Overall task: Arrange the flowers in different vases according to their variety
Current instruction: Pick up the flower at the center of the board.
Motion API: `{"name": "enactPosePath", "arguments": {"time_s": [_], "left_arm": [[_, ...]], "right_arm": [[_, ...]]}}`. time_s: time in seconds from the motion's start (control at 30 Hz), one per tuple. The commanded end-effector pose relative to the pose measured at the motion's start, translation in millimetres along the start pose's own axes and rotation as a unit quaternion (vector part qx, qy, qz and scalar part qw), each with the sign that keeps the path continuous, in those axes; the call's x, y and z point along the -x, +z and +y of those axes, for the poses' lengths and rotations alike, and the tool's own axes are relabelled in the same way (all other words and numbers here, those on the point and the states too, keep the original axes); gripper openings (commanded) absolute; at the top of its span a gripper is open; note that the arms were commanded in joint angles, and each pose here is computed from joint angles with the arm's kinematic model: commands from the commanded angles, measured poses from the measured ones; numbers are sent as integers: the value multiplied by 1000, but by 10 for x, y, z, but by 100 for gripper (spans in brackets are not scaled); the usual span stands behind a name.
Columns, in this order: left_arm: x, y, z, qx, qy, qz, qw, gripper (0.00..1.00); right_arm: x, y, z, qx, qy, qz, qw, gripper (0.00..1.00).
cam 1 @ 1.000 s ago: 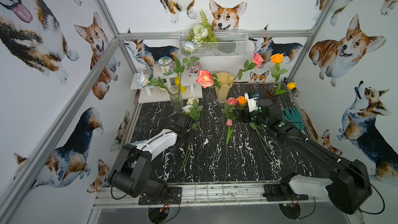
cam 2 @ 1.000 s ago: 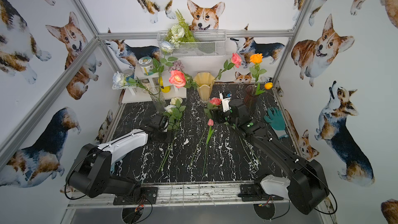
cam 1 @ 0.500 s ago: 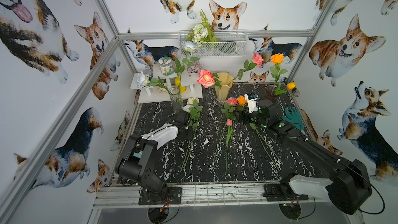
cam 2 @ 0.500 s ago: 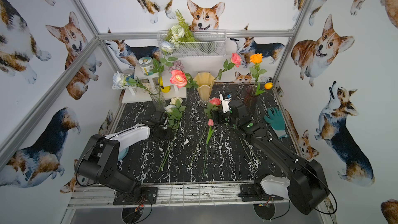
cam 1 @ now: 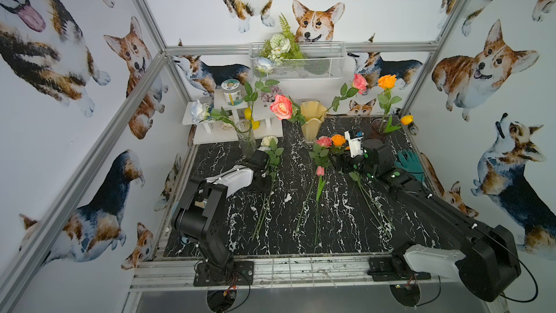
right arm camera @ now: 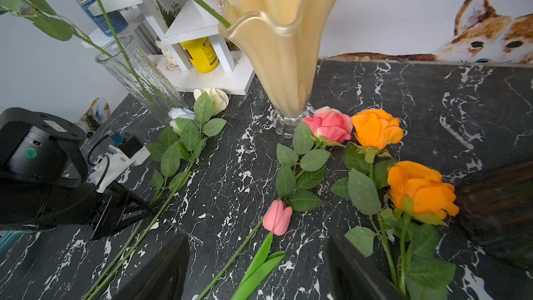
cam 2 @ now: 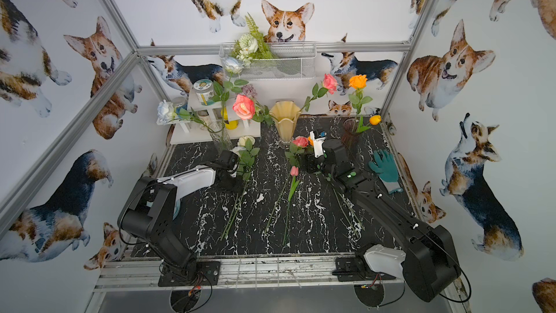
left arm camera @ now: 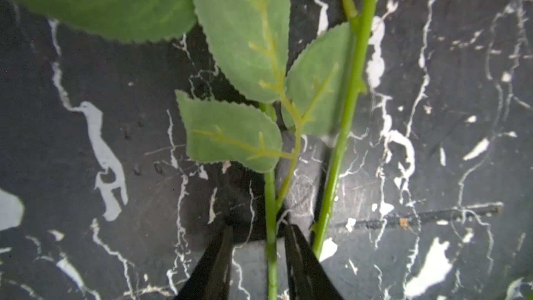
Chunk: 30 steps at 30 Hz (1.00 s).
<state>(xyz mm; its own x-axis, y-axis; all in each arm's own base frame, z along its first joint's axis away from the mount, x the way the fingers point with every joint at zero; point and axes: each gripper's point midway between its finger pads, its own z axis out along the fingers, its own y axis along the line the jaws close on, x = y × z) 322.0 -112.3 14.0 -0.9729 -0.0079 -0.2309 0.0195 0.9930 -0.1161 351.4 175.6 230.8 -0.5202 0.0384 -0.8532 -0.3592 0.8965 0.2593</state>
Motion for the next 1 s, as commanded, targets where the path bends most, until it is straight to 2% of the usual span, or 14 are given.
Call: {"name": "enactPosePath", "arguments": {"time_s": [0.0, 0.23, 0.33, 0.47, 0.6, 0.73, 0.97], "left_arm": [[-134, 77, 48, 11, 7, 36, 999, 34], [-197, 175, 39, 15, 12, 63, 998, 8], [-256, 213, 42, 17, 16, 72, 997, 0], [-279, 222, 44, 15, 15, 68, 997, 0], [-191, 104, 12, 10, 15, 31, 999, 0], [-57, -89, 43, 23, 15, -11, 1000, 0], [195, -646, 81, 36, 14, -104, 994, 0]], "right_arm": [[13, -20, 16, 8, 4, -2, 1000, 80], [-33, -40, -35, 8, 14, -1, 1000, 80], [-43, -57, -48, 8, 18, -3, 1000, 80], [-102, -55, -62, 10, 24, -1, 1000, 80], [-178, -53, -59, 17, 34, 2, 999, 80], [-300, -35, -47, 27, 46, 11, 999, 81], [-494, -2, -54, 35, 66, 28, 997, 82]]}}
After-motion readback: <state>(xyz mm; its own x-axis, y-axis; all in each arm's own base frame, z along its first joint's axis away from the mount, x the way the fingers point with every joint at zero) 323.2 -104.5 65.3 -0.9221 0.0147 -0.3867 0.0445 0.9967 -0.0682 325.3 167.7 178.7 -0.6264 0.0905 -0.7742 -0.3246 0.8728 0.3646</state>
